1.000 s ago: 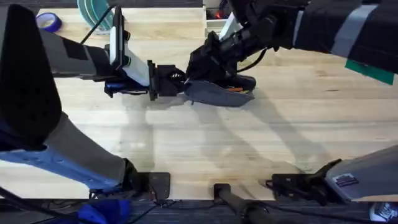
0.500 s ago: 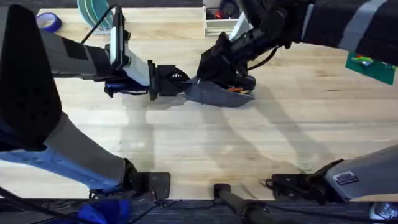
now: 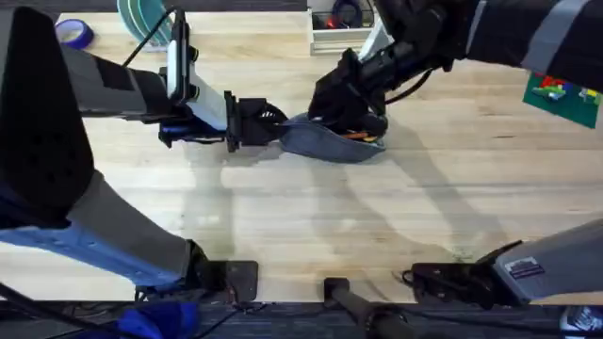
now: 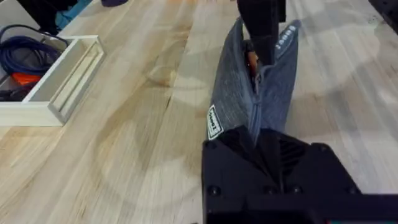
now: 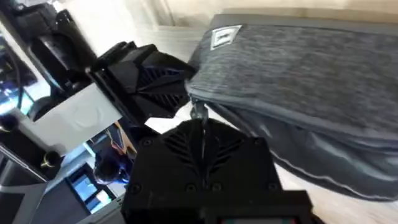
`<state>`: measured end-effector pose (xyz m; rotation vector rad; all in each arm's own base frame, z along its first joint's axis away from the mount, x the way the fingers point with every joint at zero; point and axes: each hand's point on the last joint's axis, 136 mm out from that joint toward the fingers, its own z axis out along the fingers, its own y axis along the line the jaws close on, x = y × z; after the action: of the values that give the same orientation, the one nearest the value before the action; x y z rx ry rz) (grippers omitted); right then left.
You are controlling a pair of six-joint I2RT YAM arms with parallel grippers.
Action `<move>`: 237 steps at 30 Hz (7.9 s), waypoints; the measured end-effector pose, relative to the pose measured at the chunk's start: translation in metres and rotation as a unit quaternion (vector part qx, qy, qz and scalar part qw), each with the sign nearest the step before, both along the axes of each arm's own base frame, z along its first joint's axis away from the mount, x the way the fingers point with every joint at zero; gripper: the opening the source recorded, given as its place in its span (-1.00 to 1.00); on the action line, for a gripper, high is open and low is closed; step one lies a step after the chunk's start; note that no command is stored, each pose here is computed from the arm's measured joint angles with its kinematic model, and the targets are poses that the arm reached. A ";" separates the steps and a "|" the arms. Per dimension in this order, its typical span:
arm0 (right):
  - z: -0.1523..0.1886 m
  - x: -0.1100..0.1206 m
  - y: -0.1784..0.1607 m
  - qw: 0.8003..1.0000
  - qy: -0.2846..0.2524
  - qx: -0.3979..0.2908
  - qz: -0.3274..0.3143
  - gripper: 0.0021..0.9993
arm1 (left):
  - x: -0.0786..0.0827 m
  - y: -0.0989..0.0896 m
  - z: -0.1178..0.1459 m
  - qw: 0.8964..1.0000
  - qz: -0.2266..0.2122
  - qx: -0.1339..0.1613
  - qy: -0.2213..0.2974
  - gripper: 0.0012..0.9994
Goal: Unzip the bag, pick up the pens from the table one at a time and place them inside, then zip the bag closed.
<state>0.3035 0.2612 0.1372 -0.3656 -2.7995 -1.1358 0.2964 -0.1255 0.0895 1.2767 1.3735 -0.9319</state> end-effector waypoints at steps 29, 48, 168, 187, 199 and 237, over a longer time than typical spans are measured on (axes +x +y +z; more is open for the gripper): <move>-0.007 0.006 -0.037 1.000 0.016 -0.020 -0.018 -0.94 | 0.000 0.000 0.000 1.000 0.000 0.000 0.000 -0.92; -0.013 0.007 -0.085 0.998 0.036 -0.037 -0.033 -0.93 | 0.000 0.000 0.000 1.000 0.000 0.000 0.000 -0.92; 0.058 -0.037 -0.222 0.802 -0.381 -0.240 0.391 0.99 | 0.001 0.001 0.000 1.000 0.002 -0.001 0.000 -0.91; 0.062 -0.054 -0.202 0.693 -0.464 -0.172 0.525 0.99 | 0.001 0.001 0.000 1.000 0.002 -0.001 0.000 -0.91; 0.056 -0.071 -0.184 0.676 -0.471 -0.092 0.559 1.00 | 0.001 0.001 0.000 1.000 0.002 -0.001 0.000 -0.91; -0.007 -0.042 -0.146 0.667 -0.517 -0.042 0.535 1.00 | 0.001 0.001 0.000 1.000 0.002 -0.001 0.000 -0.92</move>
<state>0.2611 0.1153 0.1302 2.2623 -2.7013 -0.9226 0.2969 -0.1243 0.0900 1.2715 1.3743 -0.9307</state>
